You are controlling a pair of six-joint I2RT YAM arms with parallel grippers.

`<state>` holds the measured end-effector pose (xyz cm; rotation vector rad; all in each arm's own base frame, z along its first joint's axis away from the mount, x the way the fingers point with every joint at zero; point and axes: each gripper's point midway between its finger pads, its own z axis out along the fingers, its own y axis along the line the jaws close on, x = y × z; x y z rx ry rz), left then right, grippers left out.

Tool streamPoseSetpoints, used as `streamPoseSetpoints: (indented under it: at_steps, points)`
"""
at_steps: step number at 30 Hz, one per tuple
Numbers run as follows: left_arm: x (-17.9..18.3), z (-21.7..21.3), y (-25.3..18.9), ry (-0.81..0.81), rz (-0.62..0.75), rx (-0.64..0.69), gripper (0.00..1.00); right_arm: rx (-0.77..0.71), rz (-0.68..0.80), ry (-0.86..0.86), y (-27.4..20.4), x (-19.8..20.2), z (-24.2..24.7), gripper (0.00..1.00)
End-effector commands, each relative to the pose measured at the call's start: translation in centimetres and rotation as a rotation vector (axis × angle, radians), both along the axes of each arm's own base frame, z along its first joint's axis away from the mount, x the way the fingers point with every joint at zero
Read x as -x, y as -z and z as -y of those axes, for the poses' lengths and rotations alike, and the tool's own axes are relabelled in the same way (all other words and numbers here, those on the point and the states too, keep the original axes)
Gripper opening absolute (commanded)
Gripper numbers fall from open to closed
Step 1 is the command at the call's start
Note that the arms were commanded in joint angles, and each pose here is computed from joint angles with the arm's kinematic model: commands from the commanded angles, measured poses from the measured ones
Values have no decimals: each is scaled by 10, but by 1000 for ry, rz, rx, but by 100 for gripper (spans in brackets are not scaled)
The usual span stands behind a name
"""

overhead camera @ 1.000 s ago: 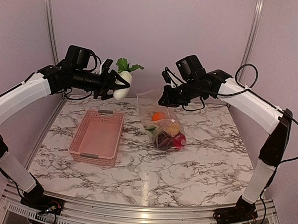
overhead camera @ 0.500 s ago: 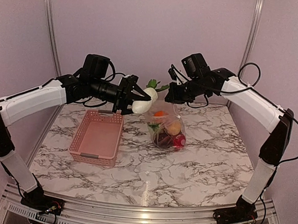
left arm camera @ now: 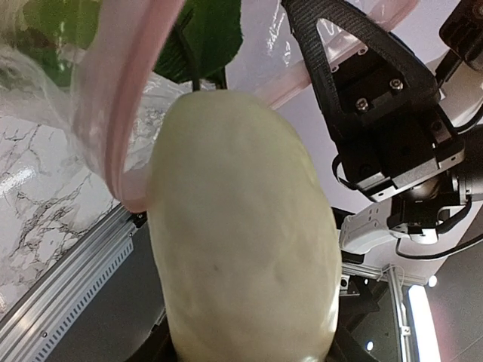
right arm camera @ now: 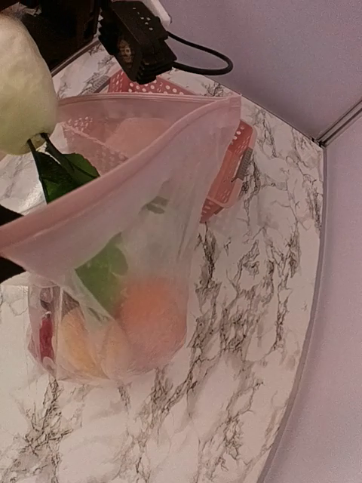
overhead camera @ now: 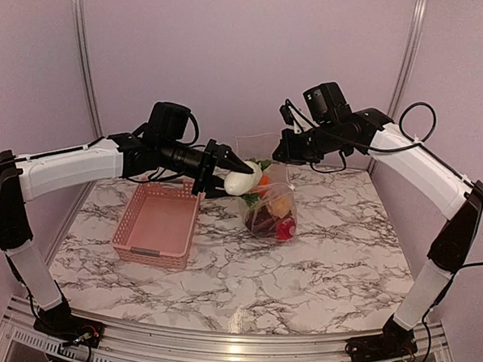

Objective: Place the food in the zip-top bag and seal the zipper
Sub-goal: Place the fake vegetable in the zipper food storage bag.

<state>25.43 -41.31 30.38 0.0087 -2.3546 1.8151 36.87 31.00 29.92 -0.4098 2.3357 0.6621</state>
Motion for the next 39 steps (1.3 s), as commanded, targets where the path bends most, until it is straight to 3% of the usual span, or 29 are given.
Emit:
streamPoseSetpoints:
  at_steps: [1, 5, 12, 17, 19, 20, 22, 23, 34, 36, 39]
  points:
    - [-29, 12, -8, -128, -114, 85, 33, -36, 49, -23, -21, 7, -3, 0]
    - [-51, 14, -24, -253, -202, 189, 34, -35, 54, -35, -24, 12, -7, 0]
    - [-81, 18, -27, -388, -252, 205, 35, -52, 70, -26, -31, 14, -5, 0]
    - [-92, 20, -16, -438, -329, 209, 43, -62, 75, -21, -34, 16, -4, 0]
    - [-94, 22, -13, -447, -348, 209, 54, -65, 79, -18, -36, 16, -4, 0]
    - [-95, 23, -14, -445, -350, 211, 64, -64, 78, -18, -35, 16, -4, 0]
    - [-96, 26, -21, -432, -335, 221, 97, -63, 78, -17, -35, 16, -4, 0]
    - [-97, 28, -26, -421, -318, 223, 99, -63, 78, -15, -35, 16, -3, 0]
    - [-99, 34, -94, -303, 111, 175, 99, -108, 40, -2, -35, 10, 1, 0]
    - [-102, 22, -101, -326, 258, 93, 99, -115, 41, 0, -37, 8, 1, 0]
    - [-109, -14, -111, -416, 605, -147, 99, -121, 44, -1, -40, 7, 0, 0]
